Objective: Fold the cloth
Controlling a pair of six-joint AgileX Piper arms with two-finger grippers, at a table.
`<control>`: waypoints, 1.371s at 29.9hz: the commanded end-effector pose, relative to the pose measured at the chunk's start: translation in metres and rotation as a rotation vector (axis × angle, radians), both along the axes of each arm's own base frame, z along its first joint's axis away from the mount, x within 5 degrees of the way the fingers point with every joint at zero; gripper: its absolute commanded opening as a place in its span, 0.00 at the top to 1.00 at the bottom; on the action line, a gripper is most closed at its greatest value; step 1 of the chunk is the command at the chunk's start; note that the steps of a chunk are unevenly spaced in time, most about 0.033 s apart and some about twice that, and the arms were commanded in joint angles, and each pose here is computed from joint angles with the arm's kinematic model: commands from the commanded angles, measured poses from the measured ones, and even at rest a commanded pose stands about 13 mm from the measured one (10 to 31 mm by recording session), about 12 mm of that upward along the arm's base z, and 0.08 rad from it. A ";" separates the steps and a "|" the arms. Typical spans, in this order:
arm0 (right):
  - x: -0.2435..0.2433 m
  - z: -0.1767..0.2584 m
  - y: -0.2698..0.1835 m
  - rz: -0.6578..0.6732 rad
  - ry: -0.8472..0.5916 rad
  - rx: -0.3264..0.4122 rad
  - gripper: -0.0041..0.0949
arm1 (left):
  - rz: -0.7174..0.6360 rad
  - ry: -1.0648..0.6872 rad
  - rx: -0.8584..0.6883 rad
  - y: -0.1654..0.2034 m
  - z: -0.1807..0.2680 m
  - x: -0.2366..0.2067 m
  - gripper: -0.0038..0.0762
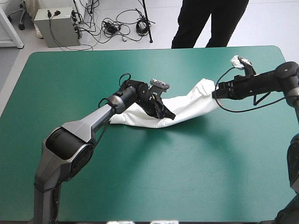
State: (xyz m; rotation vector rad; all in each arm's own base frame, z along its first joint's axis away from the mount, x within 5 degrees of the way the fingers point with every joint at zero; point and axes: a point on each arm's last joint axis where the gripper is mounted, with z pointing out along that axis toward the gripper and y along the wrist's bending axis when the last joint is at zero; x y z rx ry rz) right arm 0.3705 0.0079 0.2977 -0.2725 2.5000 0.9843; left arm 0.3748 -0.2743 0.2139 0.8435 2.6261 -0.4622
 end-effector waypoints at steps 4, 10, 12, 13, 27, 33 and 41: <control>-0.014 0.043 0.009 0.031 -0.114 0.078 0.98 | 0.001 -0.047 -0.038 -0.002 0.025 -0.003 0.96; -0.014 0.043 0.009 0.031 -0.114 0.078 0.98 | -0.005 -0.067 -0.033 0.001 0.035 -0.005 0.96; -0.013 0.043 0.009 0.031 -0.114 0.081 0.98 | -0.005 -0.118 -0.020 0.007 0.057 -0.008 0.96; -0.013 0.044 0.010 0.029 -0.116 0.089 0.98 | 0.001 -0.148 -0.017 0.010 0.071 -0.010 0.96; -0.009 0.090 0.091 0.135 -0.220 0.160 0.98 | 0.161 -0.570 -0.020 0.121 0.287 -0.129 0.96; 0.003 0.084 0.150 0.171 -0.236 0.151 0.98 | 0.191 -0.626 -0.079 0.155 0.320 -0.179 0.96; 0.029 0.046 0.221 0.248 -0.177 0.220 0.92 | 0.216 -0.637 -0.113 0.169 0.330 -0.200 0.96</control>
